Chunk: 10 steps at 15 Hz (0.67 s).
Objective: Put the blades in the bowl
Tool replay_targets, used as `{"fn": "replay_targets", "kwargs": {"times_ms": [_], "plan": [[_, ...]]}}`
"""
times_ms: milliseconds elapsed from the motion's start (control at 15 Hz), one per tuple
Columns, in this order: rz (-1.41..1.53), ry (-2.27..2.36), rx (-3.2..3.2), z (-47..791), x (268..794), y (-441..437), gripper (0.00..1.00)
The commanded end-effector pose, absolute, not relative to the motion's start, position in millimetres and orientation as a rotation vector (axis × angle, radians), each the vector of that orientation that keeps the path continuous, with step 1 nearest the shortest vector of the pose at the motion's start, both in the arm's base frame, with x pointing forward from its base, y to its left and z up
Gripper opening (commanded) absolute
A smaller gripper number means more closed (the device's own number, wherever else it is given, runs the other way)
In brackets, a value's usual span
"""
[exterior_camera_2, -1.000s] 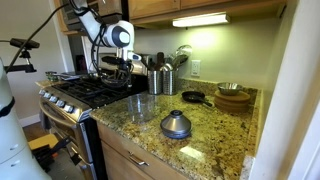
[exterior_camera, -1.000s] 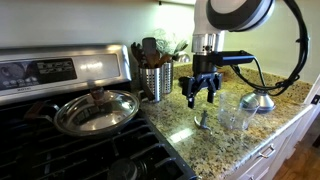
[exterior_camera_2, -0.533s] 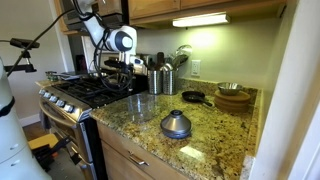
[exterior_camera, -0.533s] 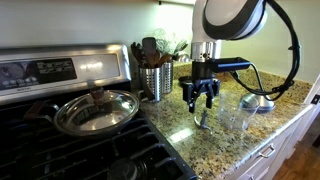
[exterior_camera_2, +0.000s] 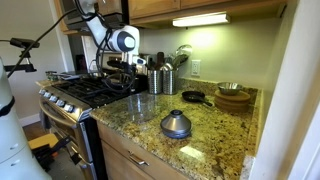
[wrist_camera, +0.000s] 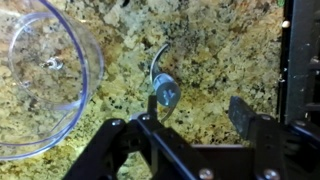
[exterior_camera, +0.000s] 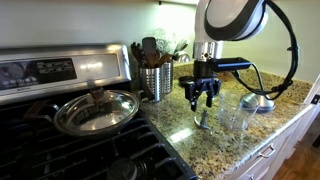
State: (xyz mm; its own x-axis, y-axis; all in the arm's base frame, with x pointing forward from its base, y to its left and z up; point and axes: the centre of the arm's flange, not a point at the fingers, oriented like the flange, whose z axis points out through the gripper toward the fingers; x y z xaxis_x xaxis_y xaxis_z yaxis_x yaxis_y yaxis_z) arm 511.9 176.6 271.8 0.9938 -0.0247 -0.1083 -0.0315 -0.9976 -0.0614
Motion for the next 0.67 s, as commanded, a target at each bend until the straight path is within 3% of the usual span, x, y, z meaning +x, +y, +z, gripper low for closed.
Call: {"fn": "replay_targets", "kwargs": {"times_ms": [0, 400, 600], "plan": [[0.145, 0.096, -3.089, 263.6, 513.1, 174.3, 0.6], [0.173, 0.125, -3.102, 254.7, 512.8, 167.8, 0.69], [0.176, 0.137, -3.099, 254.0, 513.1, 167.3, 0.62]]}}
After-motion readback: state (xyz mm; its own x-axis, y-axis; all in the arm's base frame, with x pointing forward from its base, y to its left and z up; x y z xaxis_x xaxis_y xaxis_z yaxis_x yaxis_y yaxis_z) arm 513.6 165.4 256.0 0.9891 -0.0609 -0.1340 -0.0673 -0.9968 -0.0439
